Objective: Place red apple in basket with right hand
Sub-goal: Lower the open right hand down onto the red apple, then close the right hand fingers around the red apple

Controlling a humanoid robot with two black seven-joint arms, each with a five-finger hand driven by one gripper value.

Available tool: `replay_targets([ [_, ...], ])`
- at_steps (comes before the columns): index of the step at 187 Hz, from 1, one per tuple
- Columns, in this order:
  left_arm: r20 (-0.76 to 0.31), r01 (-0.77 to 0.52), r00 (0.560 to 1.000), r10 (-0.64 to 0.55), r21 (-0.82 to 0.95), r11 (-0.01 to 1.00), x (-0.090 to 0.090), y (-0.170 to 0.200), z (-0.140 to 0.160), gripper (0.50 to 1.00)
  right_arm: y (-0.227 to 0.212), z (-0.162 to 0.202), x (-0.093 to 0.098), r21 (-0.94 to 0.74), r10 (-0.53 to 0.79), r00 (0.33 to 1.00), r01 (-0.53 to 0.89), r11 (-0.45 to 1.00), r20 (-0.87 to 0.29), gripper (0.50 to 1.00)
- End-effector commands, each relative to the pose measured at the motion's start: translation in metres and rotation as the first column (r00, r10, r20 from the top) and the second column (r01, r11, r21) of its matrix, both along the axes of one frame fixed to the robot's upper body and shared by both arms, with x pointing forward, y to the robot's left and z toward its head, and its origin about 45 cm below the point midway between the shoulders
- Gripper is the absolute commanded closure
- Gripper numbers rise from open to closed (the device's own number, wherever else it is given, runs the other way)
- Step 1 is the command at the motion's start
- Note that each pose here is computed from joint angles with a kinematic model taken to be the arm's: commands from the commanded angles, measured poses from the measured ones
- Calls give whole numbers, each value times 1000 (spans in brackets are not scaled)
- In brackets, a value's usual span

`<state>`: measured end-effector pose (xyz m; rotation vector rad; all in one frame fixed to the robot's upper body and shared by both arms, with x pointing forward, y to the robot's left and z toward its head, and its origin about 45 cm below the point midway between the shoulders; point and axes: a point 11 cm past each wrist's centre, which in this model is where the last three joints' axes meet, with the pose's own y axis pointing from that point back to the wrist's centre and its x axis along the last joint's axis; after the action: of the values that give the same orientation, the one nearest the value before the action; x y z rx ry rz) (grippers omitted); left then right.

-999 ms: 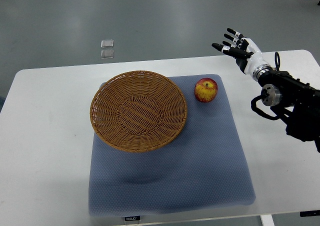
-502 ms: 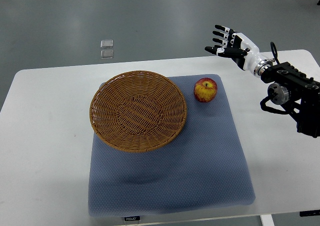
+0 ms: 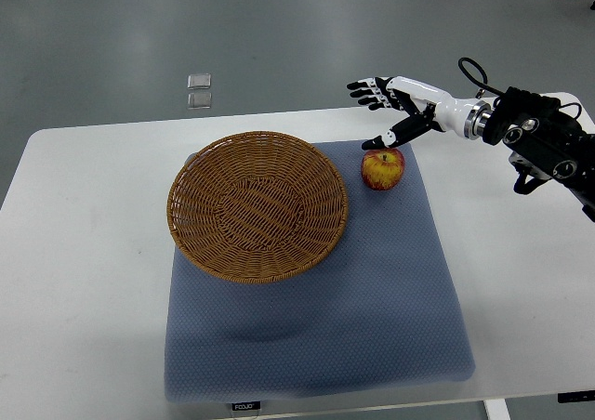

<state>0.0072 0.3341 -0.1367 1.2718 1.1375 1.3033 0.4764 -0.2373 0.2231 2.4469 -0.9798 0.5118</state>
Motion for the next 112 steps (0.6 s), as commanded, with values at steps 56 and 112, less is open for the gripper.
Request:
replay_targets([
  [56,0,3,1000,-3,-7,1000,0,-2,0,500,12,-17,-14,-302,231,973,-219,928,3,587],
  [112,1,3,1000,-3,-8,1000,0,-3,0,500,14,-28,-14,-399,250,966,-203,894,70,587],
])
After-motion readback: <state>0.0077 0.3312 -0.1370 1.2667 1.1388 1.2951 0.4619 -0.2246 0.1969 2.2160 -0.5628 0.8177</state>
